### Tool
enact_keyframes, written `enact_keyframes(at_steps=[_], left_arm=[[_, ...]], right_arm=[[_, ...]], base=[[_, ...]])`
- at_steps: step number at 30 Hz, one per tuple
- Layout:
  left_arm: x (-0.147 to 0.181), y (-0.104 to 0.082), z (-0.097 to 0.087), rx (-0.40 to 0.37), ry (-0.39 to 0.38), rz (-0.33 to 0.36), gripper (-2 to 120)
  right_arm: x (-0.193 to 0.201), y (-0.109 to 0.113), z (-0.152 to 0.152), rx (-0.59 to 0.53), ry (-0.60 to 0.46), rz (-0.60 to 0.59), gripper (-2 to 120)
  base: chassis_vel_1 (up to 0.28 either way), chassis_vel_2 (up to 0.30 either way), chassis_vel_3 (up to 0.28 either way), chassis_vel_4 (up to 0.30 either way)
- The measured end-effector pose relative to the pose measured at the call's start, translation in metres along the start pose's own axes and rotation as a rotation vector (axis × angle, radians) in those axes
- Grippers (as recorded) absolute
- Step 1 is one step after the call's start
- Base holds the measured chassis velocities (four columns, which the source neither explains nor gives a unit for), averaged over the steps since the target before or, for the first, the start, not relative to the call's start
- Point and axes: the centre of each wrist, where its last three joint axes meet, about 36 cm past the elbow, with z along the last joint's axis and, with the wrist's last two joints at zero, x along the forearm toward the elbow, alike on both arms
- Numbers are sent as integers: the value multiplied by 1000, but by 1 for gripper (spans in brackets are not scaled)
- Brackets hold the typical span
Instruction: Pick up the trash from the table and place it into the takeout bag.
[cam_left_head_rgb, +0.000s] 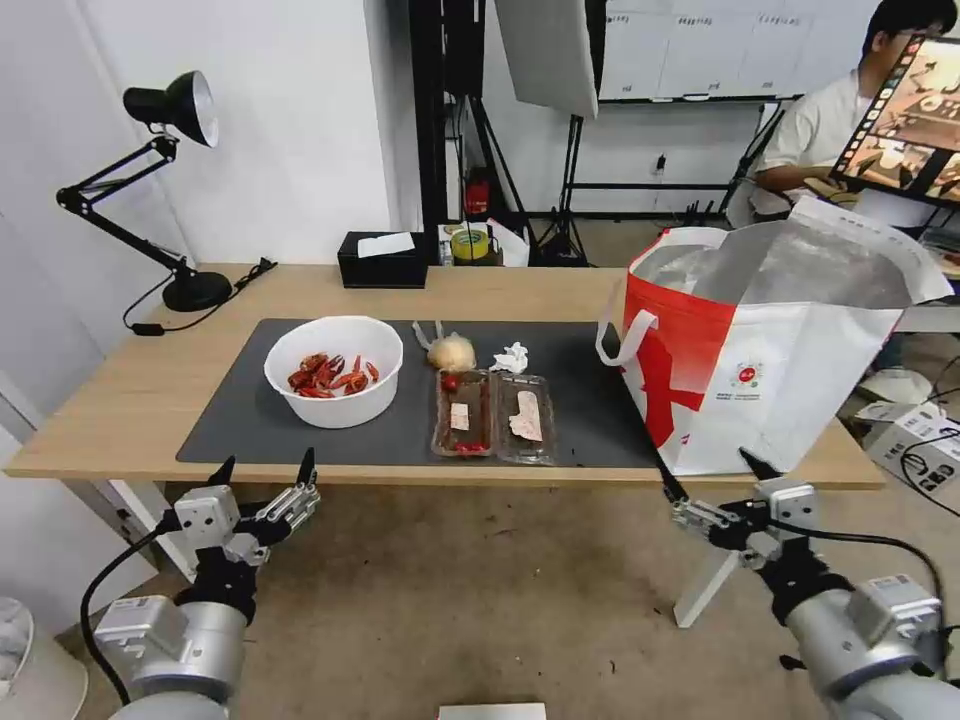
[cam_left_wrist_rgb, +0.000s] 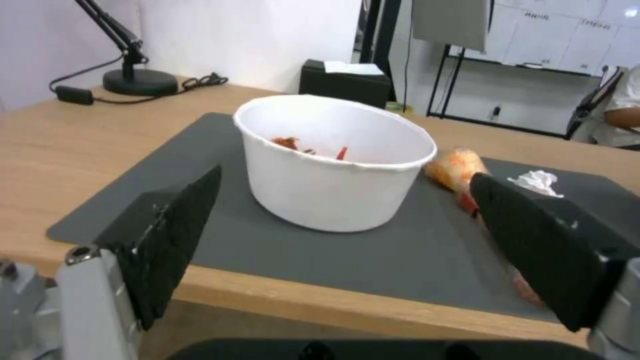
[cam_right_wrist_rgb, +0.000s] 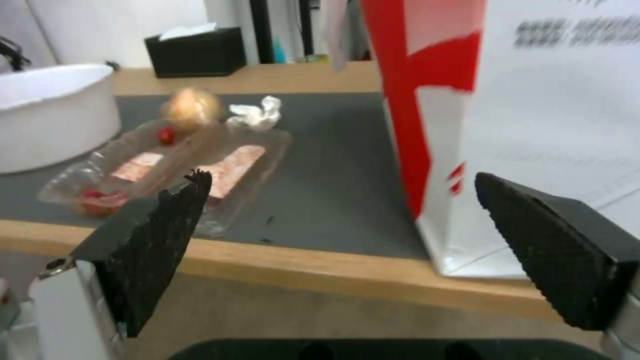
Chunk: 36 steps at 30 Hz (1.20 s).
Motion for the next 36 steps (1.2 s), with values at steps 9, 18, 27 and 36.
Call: enact_keyframes(at_steps=[9, 18, 27, 36], left_arm=[[-3, -3, 9, 5, -8, 9, 100], [-4, -8, 22, 0, -3, 34, 100], [-5, -14, 38, 20, 23, 68, 100], [-12, -35, 44, 213, 52, 150, 100]], right_arm=[[-7, 0, 7, -30, -21, -10, 100], [-9, -2, 11, -25, -20, -5, 100], [-9, -2, 12, -20, -20, -1, 100], [-9, -3, 14, -12, -24, 2, 100]], base=[[0, 0, 0, 0], [0, 0, 0, 0], [0, 0, 0, 0], [0, 0, 0, 0]])
